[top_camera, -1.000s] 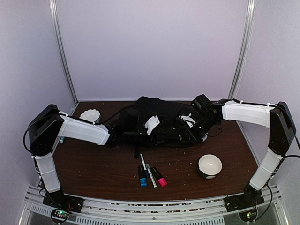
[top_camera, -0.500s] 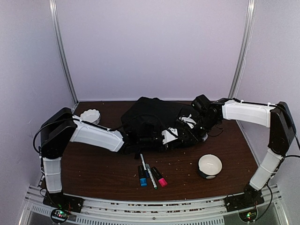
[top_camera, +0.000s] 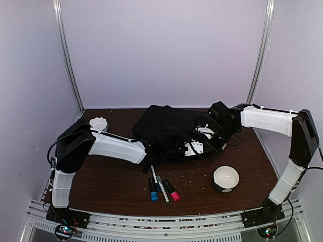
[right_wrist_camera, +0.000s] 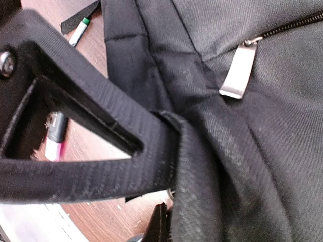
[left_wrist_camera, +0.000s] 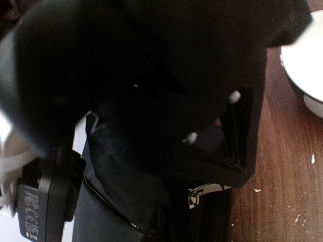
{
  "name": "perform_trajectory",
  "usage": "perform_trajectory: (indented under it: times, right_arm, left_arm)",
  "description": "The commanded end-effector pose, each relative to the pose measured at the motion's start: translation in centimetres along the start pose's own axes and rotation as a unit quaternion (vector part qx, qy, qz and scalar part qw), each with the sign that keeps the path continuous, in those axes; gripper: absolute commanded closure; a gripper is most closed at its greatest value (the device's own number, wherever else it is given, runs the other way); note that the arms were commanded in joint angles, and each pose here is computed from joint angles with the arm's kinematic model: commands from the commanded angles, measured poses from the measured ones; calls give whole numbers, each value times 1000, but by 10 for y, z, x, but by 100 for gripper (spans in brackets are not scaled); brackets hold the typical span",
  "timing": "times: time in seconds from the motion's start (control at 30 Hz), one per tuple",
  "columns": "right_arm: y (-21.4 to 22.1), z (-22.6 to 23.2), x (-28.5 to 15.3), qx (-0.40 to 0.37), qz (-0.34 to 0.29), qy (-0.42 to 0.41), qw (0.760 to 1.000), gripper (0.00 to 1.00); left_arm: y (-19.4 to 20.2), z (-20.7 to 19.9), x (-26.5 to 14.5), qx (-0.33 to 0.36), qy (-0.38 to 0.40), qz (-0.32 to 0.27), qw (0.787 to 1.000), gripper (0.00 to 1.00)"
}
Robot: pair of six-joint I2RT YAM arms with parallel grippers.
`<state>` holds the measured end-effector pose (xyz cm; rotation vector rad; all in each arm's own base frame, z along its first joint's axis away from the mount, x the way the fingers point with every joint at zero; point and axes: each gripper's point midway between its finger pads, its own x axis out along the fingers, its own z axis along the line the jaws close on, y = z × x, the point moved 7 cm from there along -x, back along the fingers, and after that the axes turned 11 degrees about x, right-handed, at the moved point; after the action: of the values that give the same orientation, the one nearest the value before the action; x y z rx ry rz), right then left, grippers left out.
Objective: Pack the student bag
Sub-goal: Zip the student bag into the largest pocket of the bag.
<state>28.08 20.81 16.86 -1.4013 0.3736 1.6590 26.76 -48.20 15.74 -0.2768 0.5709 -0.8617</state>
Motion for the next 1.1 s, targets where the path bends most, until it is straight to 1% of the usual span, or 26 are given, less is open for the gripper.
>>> perform_trajectory:
  times: [0.0,0.27,0.57,0.7,0.87,0.93,1.0,1.07]
  right_arm:
    - [3,0,-26,-21,-5,17,1000,100]
    - [16,-45,-35,21,17,79,997,100]
    - [41,-65,-43,-8,52,147,988,100]
    - [43,-84,-46,5,44,179,983,100]
    - [30,-113,-48,35,17,201,979,100]
    - [24,-117,-45,41,10,186,982,100]
    - [20,-101,-45,19,-4,119,993,100]
    - [20,-70,-48,-32,-26,35,999,86]
  left_arm:
    - [24,-5,3,10,-7,61,998,100]
    - [23,-1,-15,-12,-10,59,998,100]
    - [26,-4,-28,-25,-1,61,998,100]
    - [26,-6,-38,-25,8,56,998,100]
    - [26,-8,-55,-17,14,50,998,100]
    - [27,-7,-59,-15,11,53,998,100]
    - [26,-6,-60,-17,15,52,998,100]
    - [24,-5,-59,-30,16,48,998,100]
